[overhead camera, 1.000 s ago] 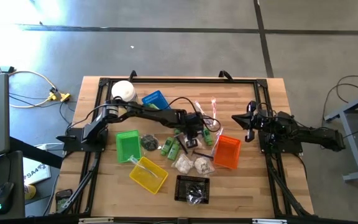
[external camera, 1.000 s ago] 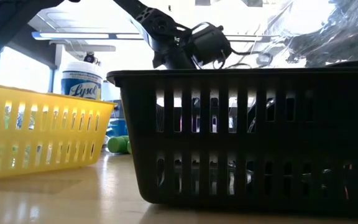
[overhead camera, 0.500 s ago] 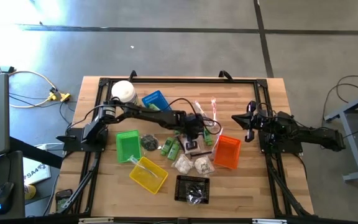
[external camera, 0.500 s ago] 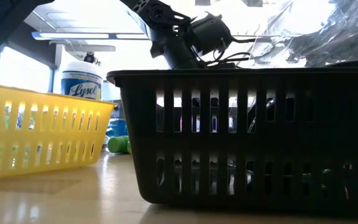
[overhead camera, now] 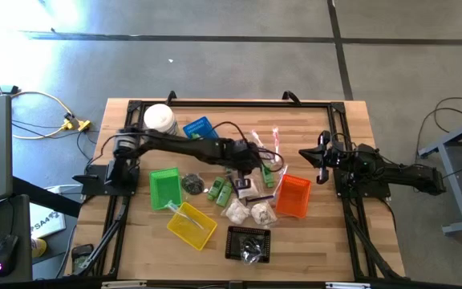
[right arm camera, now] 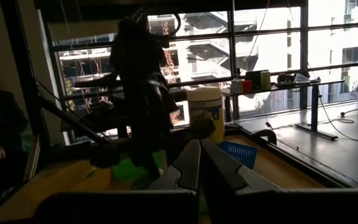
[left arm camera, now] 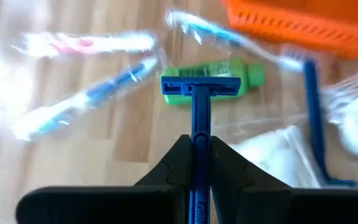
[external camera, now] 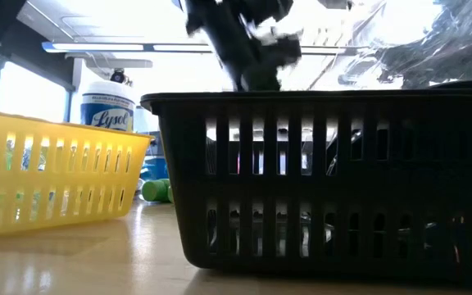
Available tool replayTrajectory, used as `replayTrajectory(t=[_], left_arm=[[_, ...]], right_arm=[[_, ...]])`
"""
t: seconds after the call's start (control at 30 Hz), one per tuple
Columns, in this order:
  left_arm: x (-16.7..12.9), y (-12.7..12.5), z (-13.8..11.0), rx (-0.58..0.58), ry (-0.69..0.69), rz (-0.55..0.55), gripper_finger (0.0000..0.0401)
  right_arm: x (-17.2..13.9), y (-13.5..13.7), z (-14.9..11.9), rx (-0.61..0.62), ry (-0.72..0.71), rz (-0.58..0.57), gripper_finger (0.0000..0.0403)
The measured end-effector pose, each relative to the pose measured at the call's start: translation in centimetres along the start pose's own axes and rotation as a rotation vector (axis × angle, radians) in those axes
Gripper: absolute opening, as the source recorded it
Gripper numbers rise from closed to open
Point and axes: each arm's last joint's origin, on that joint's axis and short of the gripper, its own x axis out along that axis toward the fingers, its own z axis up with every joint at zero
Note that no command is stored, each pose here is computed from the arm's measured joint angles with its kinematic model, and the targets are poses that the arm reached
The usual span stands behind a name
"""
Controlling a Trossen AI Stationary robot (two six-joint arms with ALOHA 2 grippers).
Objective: Pick & Place Travel size toiletries
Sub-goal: Put the blue razor into the green bin
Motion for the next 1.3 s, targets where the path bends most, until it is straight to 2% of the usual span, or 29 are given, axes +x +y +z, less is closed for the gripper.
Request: replayTrajectory(t=[0.23, 0.4, 0.5, 0.57, 0.67, 0.77, 0.97, 1.1, 1.3], left_arm=[[-9.0, 0.5, 1.1, 0.027, -0.07, 0.097, 0.0027], [-16.3, 0.0, 1.1, 0.053, -0.23, 0.126, 0.0027], [-20.1, -0.1, -0.4, 0.05, -0.325, 0.15, 0.0027], [-22.3, 0.1, -1.7, 0.01, -0.415, 0.173, 0.0027], [-24.3, 0.4, -4.4, -0.054, -0.505, 0.2, 0.0027], [-25.0, 0.7, -7.7, -0.115, -0.548, 0.221, 0.0027], [-25.5, 0.7, -12.8, -0.203, -0.746, 0.197, 0.0027], [-23.9, 0.4, -15.9, -0.254, -0.781, 0.179, 0.0027], [-20.8, -0.1, -19.1, -0.289, -0.73, 0.17, 0.0027]], right_arm=[[0.0, 0.1, 0.0, 0.001, 0.005, 0.037, 0.0004], [0.0, 0.1, 0.0, 0.001, 0.001, 0.048, 0.0004], [0.0, 0.1, 0.0, 0.001, 0.0, 0.048, 0.0004], [0.0, 0.1, 0.0, 0.001, -0.001, 0.048, 0.0004], [0.0, 0.1, 0.0, 0.001, -0.001, 0.043, 0.0004], [0.0, 0.1, 0.1, 0.001, -0.006, 0.041, 0.0004], [0.0, 0.1, 0.2, 0.001, -0.012, 0.041, 0.0004], [0.0, 0.1, 0.2, 0.001, -0.016, 0.042, 0.0004], [0.0, 0.1, 0.1, 0.008, -0.009, 0.041, 0.0004]])
